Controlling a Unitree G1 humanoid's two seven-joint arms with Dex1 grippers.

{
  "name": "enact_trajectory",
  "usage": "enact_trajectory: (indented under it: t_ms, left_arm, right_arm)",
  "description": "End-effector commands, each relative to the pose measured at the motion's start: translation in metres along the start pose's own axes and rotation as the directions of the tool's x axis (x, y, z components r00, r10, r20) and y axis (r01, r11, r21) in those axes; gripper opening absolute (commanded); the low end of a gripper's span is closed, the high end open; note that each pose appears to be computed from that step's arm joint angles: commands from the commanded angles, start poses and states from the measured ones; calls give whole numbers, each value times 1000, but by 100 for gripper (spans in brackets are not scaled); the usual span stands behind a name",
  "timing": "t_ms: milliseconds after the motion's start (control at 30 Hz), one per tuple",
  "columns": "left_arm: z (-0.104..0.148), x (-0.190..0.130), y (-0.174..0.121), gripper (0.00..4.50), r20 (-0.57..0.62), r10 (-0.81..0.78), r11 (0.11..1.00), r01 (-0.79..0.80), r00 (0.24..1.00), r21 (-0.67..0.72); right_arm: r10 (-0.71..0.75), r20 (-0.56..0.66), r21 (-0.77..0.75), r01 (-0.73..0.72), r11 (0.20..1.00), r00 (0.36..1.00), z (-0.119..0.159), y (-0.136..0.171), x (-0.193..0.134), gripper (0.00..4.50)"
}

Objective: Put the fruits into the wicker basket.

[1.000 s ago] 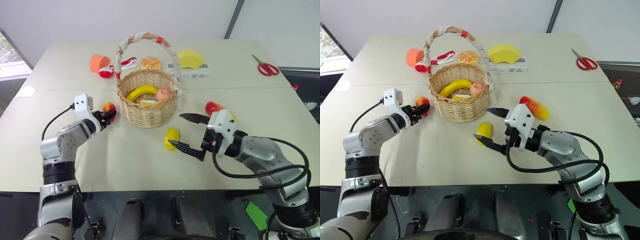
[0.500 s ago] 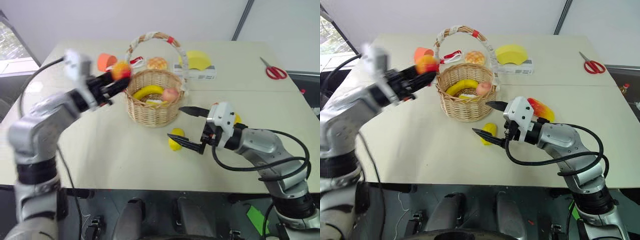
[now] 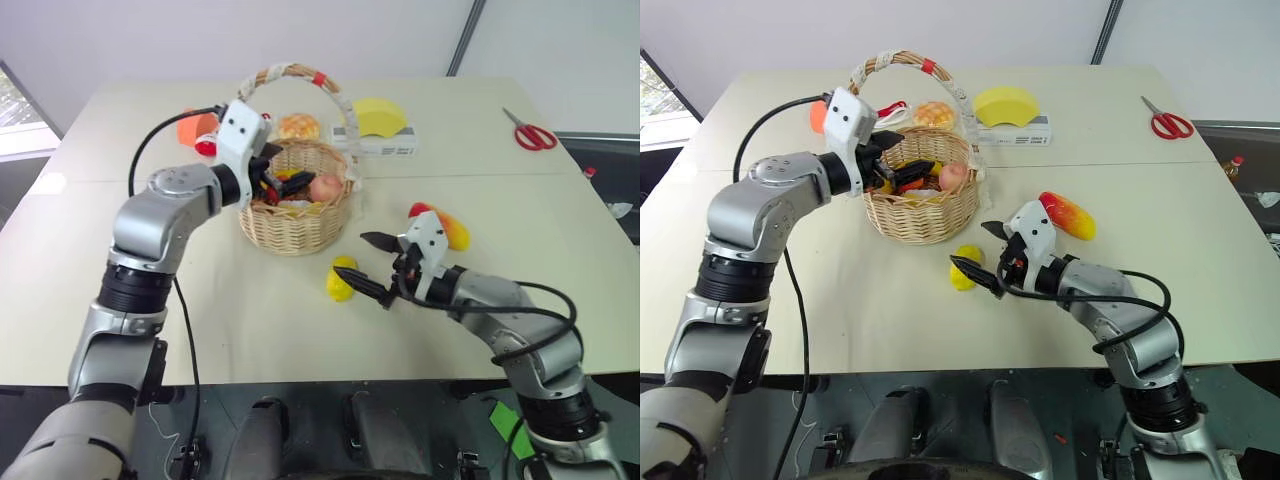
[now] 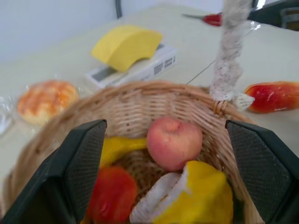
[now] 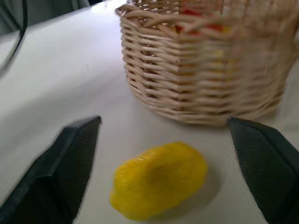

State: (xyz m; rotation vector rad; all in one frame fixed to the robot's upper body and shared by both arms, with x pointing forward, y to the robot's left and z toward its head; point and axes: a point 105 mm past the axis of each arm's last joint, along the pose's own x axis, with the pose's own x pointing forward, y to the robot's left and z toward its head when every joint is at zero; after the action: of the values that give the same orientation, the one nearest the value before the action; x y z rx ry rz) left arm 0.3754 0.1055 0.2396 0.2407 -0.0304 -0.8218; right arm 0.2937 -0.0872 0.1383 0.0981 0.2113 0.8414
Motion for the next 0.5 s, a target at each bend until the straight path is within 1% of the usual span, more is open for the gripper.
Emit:
enact_trajectory:
  t_ms: [33, 100, 167, 300, 433, 500]
  left_arm:
    - [25, -30, -7, 447, 140, -82, 992, 67, 987, 110]
    - [20, -54, -12, 447, 159, -142, 986, 127, 977, 106]
    - [13, -68, -14, 447, 144, -166, 984, 154, 976, 90]
    - [-19, -92, -40, 447, 3, -285, 952, 283, 958, 113]
    - [-30, -101, -62, 447, -16, -358, 931, 358, 934, 64]
    - [-38, -102, -66, 447, -40, -360, 931, 362, 932, 45]
  right_arm:
    - [-45, -10, 135, 46, 990, 999, 2, -4, -5, 450]
    - [-39, -43, 209, 47, 977, 998, -2, -2, -6, 450]
    - [-36, -68, 258, 52, 965, 997, -4, 0, -6, 450]
    - [-51, -141, 349, 98, 932, 989, -11, 0, -3, 450]
    - [-67, -218, 369, 146, 918, 974, -20, 0, 2, 450]
    - [-80, -249, 383, 174, 907, 965, -25, -1, 7, 450]
